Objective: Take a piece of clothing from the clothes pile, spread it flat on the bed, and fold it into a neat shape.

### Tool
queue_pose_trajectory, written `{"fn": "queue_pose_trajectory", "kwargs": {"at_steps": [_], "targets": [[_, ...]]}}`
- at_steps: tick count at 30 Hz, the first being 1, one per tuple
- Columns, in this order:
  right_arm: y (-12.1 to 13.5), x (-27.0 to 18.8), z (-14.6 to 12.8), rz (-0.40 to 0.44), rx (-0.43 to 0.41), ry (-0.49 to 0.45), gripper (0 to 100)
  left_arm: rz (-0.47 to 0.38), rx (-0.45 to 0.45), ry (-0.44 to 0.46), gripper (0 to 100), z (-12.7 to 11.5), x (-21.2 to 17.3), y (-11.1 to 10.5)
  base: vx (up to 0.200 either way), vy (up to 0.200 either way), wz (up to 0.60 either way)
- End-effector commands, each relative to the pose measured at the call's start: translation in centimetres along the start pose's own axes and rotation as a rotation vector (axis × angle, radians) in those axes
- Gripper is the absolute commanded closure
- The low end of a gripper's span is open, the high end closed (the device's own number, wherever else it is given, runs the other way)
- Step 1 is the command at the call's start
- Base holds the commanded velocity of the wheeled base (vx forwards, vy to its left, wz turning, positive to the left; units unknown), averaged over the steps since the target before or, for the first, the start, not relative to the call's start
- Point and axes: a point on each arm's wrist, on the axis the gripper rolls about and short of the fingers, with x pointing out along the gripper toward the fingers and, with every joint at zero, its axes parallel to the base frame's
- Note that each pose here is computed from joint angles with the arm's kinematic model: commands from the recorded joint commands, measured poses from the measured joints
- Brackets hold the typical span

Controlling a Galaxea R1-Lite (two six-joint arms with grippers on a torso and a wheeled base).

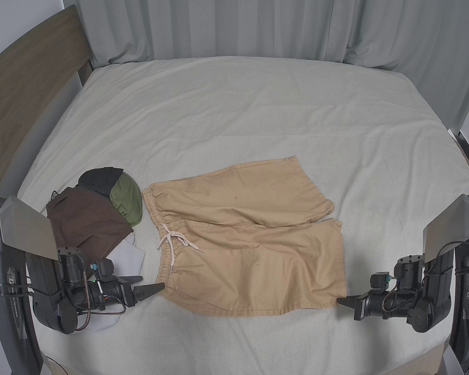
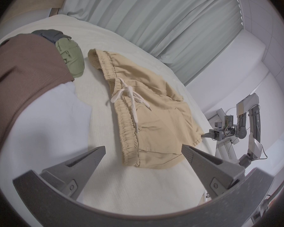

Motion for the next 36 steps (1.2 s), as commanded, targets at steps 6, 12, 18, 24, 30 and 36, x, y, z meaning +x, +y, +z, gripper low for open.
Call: {"fn": "queue_pose_trajectory", "kwargs": {"at_steps": [6,12,18,24,30,36], "targets": [[0.0,0.0,-0.1,0.000,0.002,0.003,100,0.002,-0.056,0.032,0,-1.0,1.2,0.3,0.000,0.000,0.00],[0.0,0.0,-0.1,0.000,0.002,0.003,100,0.020,-0.090,0.042,0,-1.2,1.6,0.0,0.000,0.000,0.00],[-0.1,0.1,-0.1,0.000,0.003,0.004,100,0.012,-0.095,0.073,0,-2.0,2.2,-0.3,0.000,0.000,0.00],[-0.1,0.1,-0.1,0.000,0.003,0.004,100,0.064,-0.125,0.063,0,-2.1,3.3,-0.4,0.000,0.000,0.00],[-0.1,0.1,-0.1,0.000,0.003,0.004,100,0.067,-0.144,0.053,0,-1.9,3.7,-0.6,0.000,0.000,0.00],[-0.1,0.1,-0.1,0.000,0.001,0.001,100,0.078,-0.152,0.056,100,-2.1,3.9,-0.8,0.000,0.000,0.00]]}}
